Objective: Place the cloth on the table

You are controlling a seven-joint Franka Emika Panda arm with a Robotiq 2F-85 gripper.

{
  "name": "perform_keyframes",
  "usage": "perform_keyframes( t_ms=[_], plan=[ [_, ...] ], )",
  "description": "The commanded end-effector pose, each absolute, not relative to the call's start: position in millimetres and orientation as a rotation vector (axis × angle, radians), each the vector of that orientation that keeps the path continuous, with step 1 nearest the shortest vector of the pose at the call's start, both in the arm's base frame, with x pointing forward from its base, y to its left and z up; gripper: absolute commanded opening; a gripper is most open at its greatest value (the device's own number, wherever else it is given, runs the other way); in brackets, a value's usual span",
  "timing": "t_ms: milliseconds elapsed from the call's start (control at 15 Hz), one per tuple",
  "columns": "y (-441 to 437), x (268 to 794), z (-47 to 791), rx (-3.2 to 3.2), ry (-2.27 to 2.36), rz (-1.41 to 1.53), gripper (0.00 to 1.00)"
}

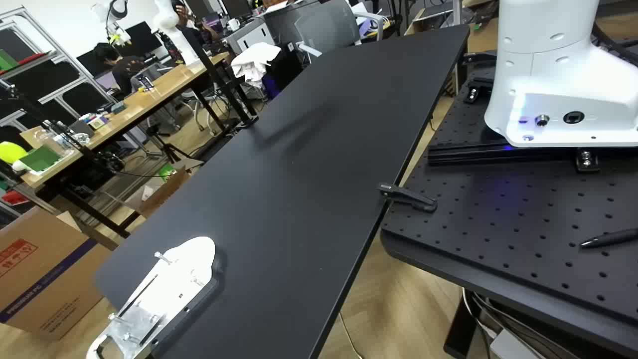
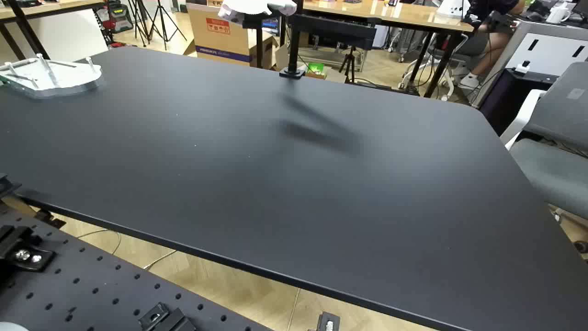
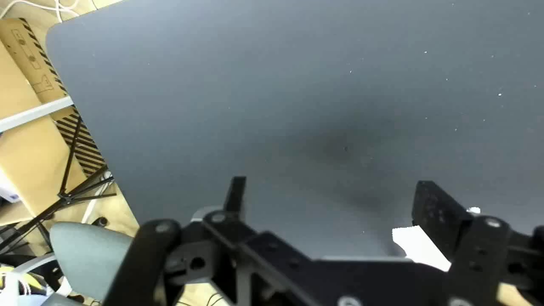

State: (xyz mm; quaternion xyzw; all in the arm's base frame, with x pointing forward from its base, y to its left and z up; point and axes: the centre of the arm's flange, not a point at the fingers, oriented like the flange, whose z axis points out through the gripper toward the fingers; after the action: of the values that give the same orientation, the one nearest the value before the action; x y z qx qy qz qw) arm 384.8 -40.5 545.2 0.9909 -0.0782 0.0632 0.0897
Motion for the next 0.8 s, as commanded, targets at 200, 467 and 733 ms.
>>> perform_keyframes(
  t_ms=[200, 467, 733],
  plan=[
    [-40.4, 384.6, 546.0, 2.947, -0.233, 0.191, 1.0],
    [-40.4, 384.6, 546.1, 2.947, -0.233, 0.192, 1.0],
    [-44.1, 402.5, 542.7, 2.972, -0.227, 0.275, 1.0]
  ],
)
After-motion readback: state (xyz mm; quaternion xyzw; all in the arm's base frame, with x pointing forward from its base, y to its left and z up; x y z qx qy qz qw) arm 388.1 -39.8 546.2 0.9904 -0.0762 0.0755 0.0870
